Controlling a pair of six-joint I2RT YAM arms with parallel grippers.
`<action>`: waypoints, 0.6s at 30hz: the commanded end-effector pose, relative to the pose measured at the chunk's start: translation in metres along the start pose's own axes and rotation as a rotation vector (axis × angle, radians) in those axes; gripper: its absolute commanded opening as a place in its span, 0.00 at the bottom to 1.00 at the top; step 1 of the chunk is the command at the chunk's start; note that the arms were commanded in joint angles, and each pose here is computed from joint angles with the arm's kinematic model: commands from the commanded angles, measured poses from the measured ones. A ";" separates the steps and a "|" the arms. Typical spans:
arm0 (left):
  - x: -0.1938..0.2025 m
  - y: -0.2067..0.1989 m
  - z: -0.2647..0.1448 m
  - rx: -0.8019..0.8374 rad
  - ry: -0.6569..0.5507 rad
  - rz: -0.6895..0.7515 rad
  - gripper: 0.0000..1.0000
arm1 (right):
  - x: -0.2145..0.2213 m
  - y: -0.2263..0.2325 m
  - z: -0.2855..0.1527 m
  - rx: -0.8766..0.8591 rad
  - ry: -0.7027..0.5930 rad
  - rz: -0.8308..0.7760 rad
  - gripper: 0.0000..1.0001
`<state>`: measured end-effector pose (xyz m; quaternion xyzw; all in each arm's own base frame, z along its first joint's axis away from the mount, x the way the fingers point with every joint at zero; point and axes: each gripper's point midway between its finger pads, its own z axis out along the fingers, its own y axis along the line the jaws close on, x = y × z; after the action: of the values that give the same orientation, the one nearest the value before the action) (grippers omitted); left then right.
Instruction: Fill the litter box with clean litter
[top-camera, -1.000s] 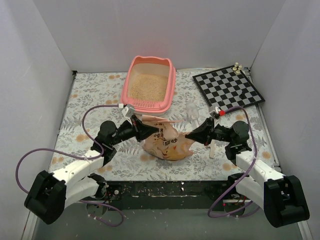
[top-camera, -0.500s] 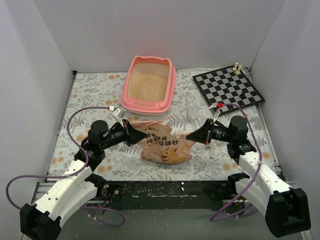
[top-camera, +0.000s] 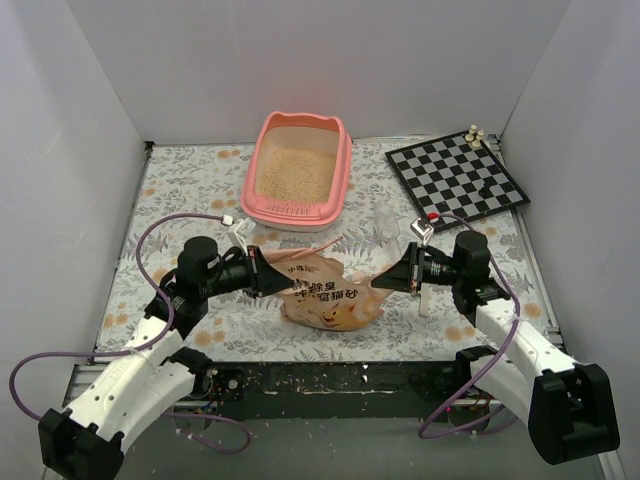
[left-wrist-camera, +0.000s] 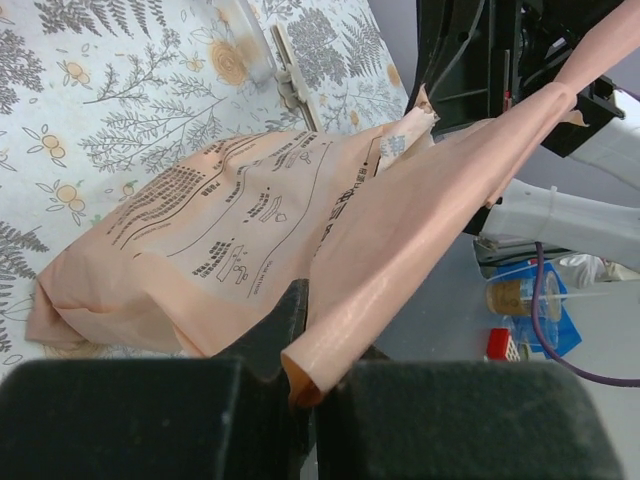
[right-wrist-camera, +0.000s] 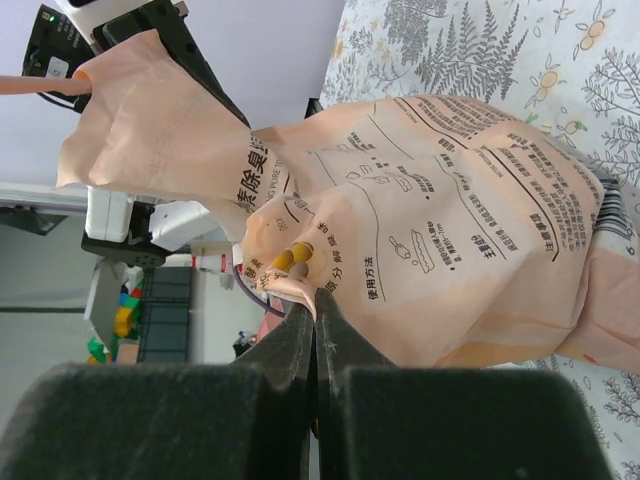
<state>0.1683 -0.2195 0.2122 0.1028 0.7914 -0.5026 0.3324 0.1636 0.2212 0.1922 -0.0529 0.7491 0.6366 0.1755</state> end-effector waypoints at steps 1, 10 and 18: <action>-0.008 -0.019 0.002 0.073 0.060 -0.036 0.00 | -0.005 -0.001 -0.003 -0.001 0.011 0.094 0.01; -0.011 0.035 0.016 0.030 0.153 -0.205 0.00 | -0.004 -0.034 -0.012 0.045 0.024 0.216 0.01; 0.027 0.040 0.005 0.061 0.337 -0.304 0.00 | 0.010 -0.071 -0.021 0.120 -0.008 0.268 0.01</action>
<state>0.1898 -0.2172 0.1688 0.0617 0.8255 -0.5411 0.1484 0.1766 0.1978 0.1446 0.0458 0.7762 0.6215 0.0953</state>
